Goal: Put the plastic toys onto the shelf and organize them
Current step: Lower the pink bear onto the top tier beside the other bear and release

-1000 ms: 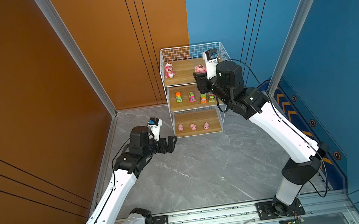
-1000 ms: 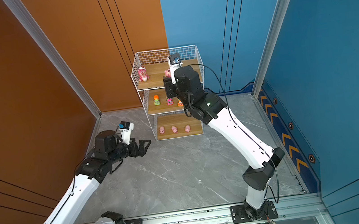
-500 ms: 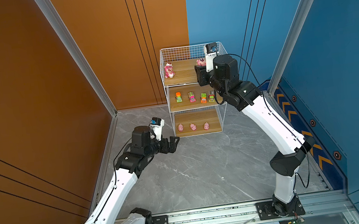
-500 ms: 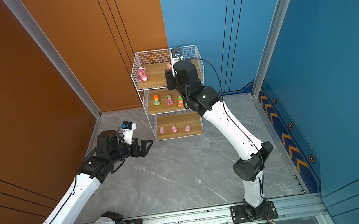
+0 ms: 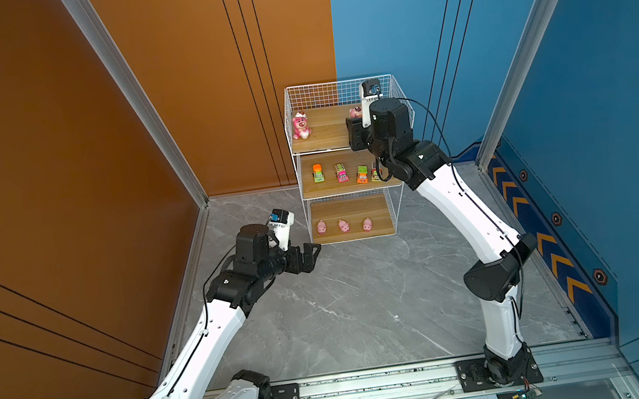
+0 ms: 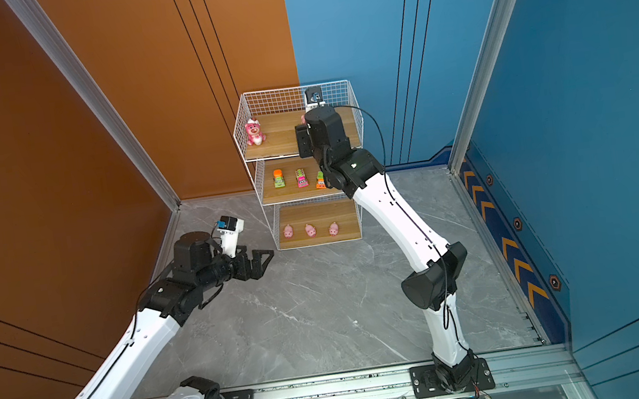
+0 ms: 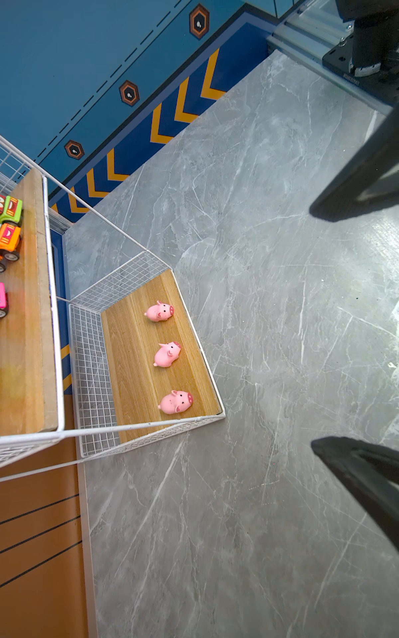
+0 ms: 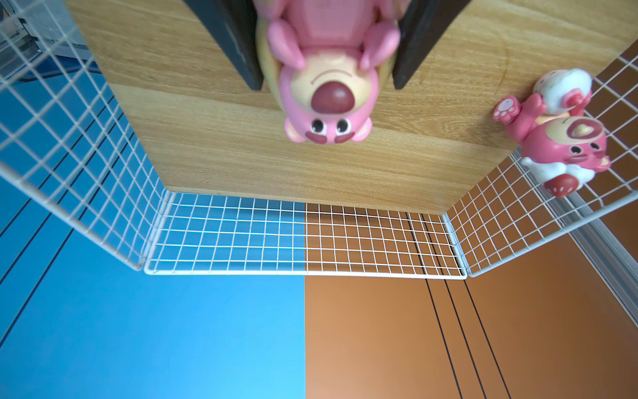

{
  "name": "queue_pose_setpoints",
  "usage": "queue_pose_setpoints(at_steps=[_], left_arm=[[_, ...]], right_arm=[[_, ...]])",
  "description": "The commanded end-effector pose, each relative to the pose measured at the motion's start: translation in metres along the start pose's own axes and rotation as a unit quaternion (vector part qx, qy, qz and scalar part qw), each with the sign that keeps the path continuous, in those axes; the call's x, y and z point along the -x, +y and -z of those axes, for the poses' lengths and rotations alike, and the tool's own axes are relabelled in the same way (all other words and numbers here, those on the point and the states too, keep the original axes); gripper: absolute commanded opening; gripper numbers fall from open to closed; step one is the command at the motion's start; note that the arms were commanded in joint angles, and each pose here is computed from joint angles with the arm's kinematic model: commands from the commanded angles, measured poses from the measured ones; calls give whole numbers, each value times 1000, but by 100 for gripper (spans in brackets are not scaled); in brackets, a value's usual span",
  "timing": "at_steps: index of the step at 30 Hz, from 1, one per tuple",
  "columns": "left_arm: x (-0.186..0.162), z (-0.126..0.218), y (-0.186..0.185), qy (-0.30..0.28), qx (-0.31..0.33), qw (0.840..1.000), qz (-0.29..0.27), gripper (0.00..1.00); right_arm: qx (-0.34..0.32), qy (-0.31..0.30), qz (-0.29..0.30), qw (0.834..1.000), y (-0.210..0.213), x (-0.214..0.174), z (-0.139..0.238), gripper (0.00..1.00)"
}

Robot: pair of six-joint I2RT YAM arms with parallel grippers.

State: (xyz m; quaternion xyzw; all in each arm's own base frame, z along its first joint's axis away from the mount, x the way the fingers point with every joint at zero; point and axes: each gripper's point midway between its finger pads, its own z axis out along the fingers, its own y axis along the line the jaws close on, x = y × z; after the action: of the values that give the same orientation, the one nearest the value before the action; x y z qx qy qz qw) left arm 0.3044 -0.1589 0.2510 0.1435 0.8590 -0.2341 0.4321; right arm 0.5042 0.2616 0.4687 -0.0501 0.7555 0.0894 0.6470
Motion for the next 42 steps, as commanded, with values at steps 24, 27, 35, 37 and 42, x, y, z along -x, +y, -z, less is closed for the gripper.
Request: queue_pose_setpoints(at_steps=[24, 27, 35, 37, 42], left_arm=[[-9, -10, 0, 17, -5, 1000, 4, 98], [-10, -10, 0, 18, -4, 1000, 3, 98], [-8, -10, 2, 16, -1, 1000, 3, 98], [-8, -10, 2, 16, -1, 1000, 3, 98], [-8, -10, 3, 16, 1, 1000, 4, 98]], right_arm=[[-28, 14, -5, 999, -14, -16, -25, 55], [-25, 12, -6, 1000, -13, -15, -26, 57], [-23, 10, -9, 1000, -14, -13, -26, 66], [-23, 8, -10, 1000, -14, -11, -26, 69], [-15, -3, -12, 1000, -13, -1, -20, 77]])
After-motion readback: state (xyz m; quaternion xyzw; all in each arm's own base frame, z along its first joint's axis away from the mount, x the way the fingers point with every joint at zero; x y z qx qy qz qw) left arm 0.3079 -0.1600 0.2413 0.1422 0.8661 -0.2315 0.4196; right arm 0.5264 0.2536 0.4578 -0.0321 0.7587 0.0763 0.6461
